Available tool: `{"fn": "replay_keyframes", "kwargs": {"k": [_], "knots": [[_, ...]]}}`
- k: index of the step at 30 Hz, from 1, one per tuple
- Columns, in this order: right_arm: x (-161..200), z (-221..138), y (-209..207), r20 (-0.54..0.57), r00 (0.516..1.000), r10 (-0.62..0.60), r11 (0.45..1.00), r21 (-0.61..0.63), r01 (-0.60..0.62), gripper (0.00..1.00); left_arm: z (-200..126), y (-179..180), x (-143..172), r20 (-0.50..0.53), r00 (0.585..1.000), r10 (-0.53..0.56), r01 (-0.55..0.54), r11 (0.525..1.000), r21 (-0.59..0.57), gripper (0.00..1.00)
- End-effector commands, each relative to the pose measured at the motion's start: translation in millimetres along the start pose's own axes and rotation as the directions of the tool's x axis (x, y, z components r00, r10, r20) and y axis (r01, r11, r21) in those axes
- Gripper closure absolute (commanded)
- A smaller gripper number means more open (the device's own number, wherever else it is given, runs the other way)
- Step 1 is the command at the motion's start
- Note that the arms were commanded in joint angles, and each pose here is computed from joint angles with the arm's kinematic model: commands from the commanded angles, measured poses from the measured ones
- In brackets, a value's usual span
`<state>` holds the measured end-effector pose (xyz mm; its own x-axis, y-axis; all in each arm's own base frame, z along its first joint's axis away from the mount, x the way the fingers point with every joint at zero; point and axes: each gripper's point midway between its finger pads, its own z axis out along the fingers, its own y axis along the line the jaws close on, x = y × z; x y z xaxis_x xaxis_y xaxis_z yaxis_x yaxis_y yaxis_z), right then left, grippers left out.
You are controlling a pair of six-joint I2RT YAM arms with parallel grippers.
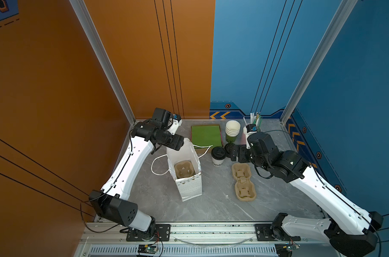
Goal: Pack a coffee takeout order
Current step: Shake the takeout bag at the center of the table.
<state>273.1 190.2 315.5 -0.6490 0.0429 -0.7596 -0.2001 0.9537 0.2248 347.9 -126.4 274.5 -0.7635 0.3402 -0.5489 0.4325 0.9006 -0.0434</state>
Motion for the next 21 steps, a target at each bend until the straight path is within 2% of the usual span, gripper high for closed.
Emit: {"fn": "replay_keyframes", "kwargs": {"k": [1, 5, 6, 10, 14, 21], "knots": [[-0.6, -0.3, 2.0, 0.005, 1.000, 0.025, 0.999, -0.025, -0.025, 0.00, 6.3, 0.3, 1.5, -0.032, 0.999, 0.018, -0.017, 1.000, 0.026, 0.41], [1.9, 3.2, 1.0, -0.003, 1.000, 0.026, 0.999, -0.023, -0.027, 0.00, 9.9, 0.0, -0.8, -0.036, 0.999, 0.014, -0.013, 0.999, 0.032, 0.63], [2.9, 4.5, 0.6, -0.006, 1.000, 0.027, 0.999, -0.021, -0.027, 0.00, 8.4, 0.1, -2.0, -0.032, 0.999, 0.017, -0.016, 0.999, 0.029, 0.71], [5.3, 7.9, -1.1, -0.012, 1.000, 0.028, 0.999, -0.018, -0.028, 0.00, -9.5, -2.8, -9.8, 0.022, 0.999, 0.036, -0.036, 0.999, 0.015, 0.91], [5.0, 11.1, -1.1, -0.013, 0.999, 0.033, 0.999, -0.022, -0.033, 0.00, -39.7, -7.2, -16.7, 0.100, 0.993, 0.068, -0.066, 0.997, -0.026, 1.00], [9.6, 19.4, 9.1, -0.017, 1.000, 0.014, 0.997, -0.079, -0.015, 0.00, -87.1, -17.8, -20.5, 0.249, 0.960, 0.128, -0.106, 0.989, -0.102, 1.00]]}}
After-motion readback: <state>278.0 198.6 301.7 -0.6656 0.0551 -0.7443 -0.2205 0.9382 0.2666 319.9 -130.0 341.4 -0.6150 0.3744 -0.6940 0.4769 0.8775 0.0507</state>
